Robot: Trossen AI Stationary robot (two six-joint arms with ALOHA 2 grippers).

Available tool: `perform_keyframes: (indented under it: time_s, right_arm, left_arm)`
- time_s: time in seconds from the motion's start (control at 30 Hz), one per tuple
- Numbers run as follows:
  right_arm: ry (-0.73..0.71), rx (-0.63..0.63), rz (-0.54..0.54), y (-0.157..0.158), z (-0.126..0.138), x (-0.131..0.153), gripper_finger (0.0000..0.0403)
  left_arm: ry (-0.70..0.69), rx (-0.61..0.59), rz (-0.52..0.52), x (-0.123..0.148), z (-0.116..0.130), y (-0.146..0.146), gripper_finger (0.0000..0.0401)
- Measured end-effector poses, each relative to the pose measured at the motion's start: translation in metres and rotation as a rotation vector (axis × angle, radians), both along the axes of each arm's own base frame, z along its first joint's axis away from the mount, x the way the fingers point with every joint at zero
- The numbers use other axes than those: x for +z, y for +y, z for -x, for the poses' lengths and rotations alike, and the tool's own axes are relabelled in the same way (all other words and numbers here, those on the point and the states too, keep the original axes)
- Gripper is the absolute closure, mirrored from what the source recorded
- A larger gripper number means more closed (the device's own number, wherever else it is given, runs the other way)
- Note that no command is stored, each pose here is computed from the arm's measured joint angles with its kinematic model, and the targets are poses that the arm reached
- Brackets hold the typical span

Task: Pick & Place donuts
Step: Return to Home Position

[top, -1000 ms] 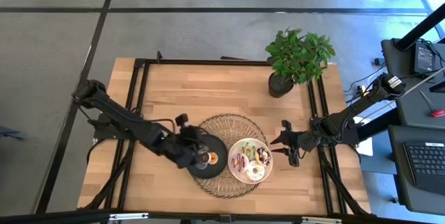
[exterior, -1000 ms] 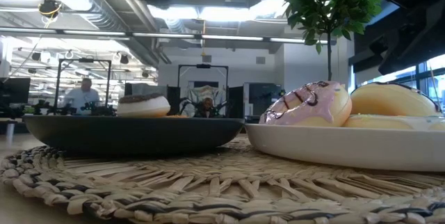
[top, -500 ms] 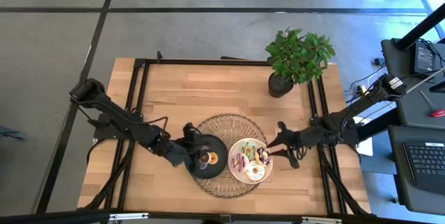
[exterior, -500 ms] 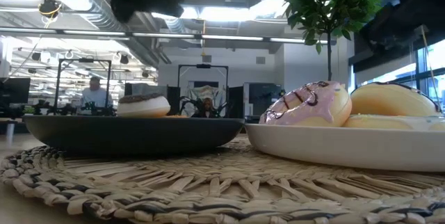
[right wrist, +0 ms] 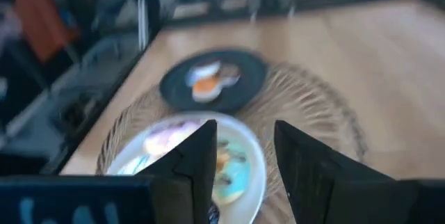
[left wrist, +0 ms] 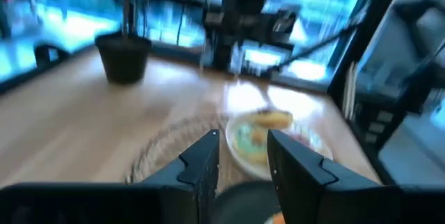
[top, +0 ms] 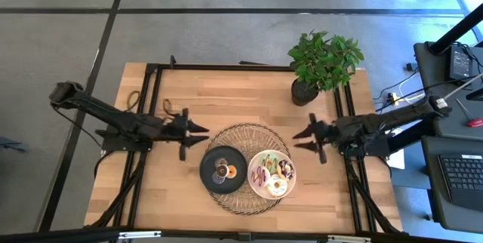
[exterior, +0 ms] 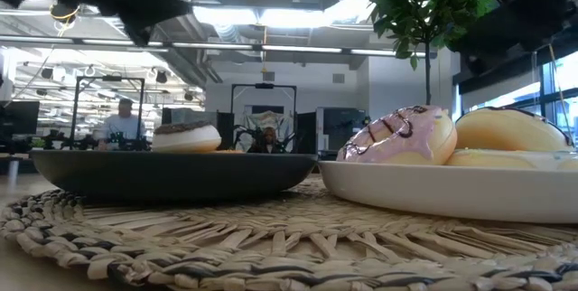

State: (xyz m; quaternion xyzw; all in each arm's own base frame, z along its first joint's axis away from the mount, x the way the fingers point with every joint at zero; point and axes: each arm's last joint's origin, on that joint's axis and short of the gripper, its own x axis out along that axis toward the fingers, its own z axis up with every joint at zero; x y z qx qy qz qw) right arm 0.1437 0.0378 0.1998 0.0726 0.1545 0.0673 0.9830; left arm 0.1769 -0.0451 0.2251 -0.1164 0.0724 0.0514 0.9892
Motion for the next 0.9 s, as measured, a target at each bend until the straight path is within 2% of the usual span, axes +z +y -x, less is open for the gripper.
perform_keyframes:
  time_s: [0.13, 0.3, 0.67, 0.9]
  right_arm:
    - [-0.109, -0.055, -0.052, -0.012, 0.019, -0.01, 0.0257]
    - [-0.191, -0.087, -0.052, -0.019, 0.032, -0.022, 0.0257]
    - [-0.228, -0.145, -0.046, -0.029, 0.046, -0.032, 0.0257]
    - [-0.273, -0.118, -0.034, -0.031, 0.049, -0.029, 0.0257]
  left_arm:
    - [-0.129, -0.009, -0.005, -0.015, 0.026, 0.009, 0.0281]
    - [-0.176, -0.004, 0.035, -0.032, 0.045, 0.016, 0.0284]
    - [-0.256, -0.021, 0.035, -0.047, 0.062, 0.024, 0.0287]
    - [-0.246, -0.018, 0.021, -0.048, 0.067, 0.026, 0.0287]
